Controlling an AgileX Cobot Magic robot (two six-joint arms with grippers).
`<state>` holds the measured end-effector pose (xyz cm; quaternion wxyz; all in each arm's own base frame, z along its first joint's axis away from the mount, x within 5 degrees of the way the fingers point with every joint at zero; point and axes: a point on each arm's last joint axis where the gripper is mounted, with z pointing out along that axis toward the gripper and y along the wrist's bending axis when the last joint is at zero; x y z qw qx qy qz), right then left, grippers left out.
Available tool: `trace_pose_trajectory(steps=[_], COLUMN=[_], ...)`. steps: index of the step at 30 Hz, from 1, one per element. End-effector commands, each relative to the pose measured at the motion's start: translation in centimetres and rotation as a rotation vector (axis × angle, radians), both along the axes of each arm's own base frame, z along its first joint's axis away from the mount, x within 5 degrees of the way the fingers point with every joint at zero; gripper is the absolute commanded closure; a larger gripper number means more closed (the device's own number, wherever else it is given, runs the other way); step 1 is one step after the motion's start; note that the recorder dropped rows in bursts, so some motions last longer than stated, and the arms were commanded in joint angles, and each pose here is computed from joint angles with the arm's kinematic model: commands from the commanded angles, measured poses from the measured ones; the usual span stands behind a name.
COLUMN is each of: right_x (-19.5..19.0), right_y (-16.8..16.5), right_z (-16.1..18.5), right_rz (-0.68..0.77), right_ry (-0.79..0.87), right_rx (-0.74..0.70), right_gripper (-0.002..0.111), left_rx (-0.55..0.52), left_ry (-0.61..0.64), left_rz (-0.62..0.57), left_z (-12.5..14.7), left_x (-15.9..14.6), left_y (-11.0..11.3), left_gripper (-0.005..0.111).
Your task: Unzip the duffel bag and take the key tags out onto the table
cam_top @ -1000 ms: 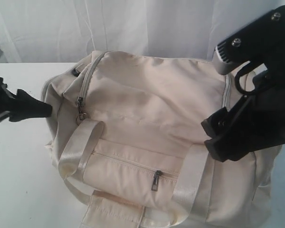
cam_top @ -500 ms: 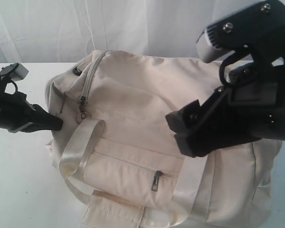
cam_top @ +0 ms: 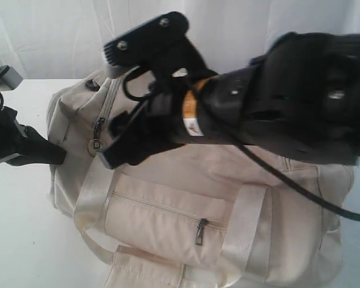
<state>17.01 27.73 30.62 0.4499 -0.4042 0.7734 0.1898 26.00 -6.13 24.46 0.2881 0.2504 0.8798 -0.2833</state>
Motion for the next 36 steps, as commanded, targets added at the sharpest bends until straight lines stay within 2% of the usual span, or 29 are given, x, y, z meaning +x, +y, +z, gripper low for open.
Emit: trace_pose_trajectory(steps=[1, 7, 18, 29, 36], right_x=[2.3, 3.9, 4.7, 5.2, 6.0], right_y=[4.2, 7.5, 8.5, 8.9, 8.5], right_z=[-1.7, -4.1, -6.3, -8.2, -7.9], right_rz=[0.046, 0.124, 0.111, 0.100, 0.064], right_ry=[-0.034, -0.094, -0.063, -0.019, -0.001], right_rx=[-0.016, -0.049, -0.097, -0.107, -0.079], right_gripper=[0.038, 0.038, 0.039, 0.056, 0.090], left_rx=[-0.014, -0.016, -0.024, -0.025, -0.028], left_ry=[-0.024, -0.043, -0.029, -0.020, -0.009], left_rz=[-0.022, -0.015, 0.012, 0.003, -0.002], left_z=[1.8, 2.3, 2.3, 2.3, 2.3], left_x=[-1.4, -1.7, -1.6, -1.7, -1.8], left_y=[-0.1, -0.1, -0.1, -0.1, -0.1], left_gripper=[0.107, 0.107, 0.107, 0.107, 0.107])
